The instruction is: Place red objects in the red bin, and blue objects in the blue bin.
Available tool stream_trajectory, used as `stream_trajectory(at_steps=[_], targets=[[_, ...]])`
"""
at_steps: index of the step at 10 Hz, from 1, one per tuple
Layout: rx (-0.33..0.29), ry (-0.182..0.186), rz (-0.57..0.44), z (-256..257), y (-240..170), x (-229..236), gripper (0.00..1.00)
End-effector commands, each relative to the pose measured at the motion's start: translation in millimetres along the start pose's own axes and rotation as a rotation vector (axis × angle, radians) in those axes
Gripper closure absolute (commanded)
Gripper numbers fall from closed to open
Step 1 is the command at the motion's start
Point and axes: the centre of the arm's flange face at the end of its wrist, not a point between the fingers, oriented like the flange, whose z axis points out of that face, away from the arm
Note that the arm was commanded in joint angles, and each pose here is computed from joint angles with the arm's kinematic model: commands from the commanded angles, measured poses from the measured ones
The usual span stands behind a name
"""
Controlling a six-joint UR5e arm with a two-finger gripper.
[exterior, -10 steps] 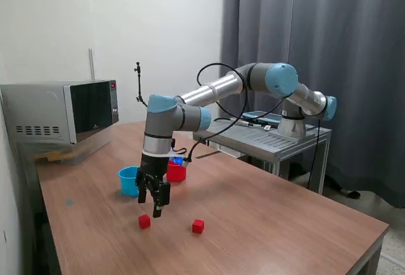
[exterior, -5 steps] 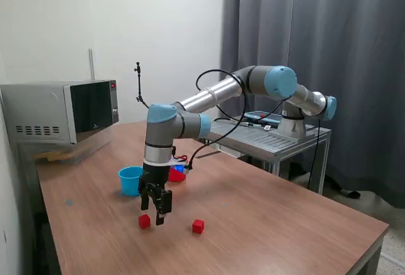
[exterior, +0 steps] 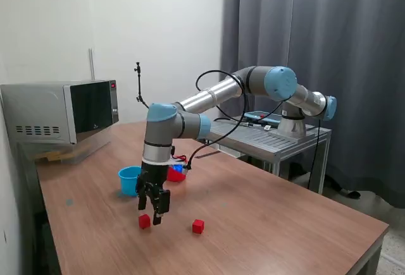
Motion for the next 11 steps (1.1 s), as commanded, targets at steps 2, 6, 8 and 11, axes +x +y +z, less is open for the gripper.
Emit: stream_trajectory(at_steps=[2,6,8,11], targets=[[-0.013,-0.002,0.003,2.1,1.2,-3.3,0.0],[-0.004,-0.003,0.008,10.8,0.0,-7.7,0.0],[-0.009,-0.003,0.007,8.8,1.3,-7.7,0.0],[-0.012,-0.002,0.007,10.5,2.4,-9.0,0.0]])
